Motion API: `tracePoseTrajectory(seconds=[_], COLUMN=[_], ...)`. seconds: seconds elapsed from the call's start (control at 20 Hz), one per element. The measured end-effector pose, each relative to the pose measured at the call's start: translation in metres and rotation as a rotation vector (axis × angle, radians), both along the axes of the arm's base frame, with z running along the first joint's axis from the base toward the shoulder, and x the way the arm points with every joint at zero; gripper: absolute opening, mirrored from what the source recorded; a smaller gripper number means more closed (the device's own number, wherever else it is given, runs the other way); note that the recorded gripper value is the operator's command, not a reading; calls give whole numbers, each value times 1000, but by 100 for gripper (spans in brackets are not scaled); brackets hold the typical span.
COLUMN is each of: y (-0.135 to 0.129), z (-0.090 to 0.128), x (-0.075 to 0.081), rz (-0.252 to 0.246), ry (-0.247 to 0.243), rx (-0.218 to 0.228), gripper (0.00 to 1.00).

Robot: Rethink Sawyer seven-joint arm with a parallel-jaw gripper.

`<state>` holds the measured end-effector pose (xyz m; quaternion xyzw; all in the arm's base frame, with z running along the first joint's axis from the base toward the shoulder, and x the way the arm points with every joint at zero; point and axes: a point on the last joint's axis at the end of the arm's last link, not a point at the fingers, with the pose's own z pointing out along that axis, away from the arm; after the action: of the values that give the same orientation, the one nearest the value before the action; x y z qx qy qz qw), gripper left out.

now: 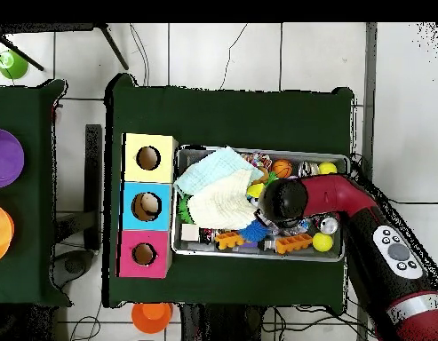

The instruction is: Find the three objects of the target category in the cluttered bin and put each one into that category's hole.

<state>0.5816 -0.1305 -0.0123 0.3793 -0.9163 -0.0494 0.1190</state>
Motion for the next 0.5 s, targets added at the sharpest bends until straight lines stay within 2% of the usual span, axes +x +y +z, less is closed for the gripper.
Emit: tracePoseTrajectory(seconds=[0.25, 0.5], y=[4, 5], z=[2, 4], x=[3, 8], rz=[12, 19], ry=[48, 74], rx=[-27, -56], gripper=[100, 100])
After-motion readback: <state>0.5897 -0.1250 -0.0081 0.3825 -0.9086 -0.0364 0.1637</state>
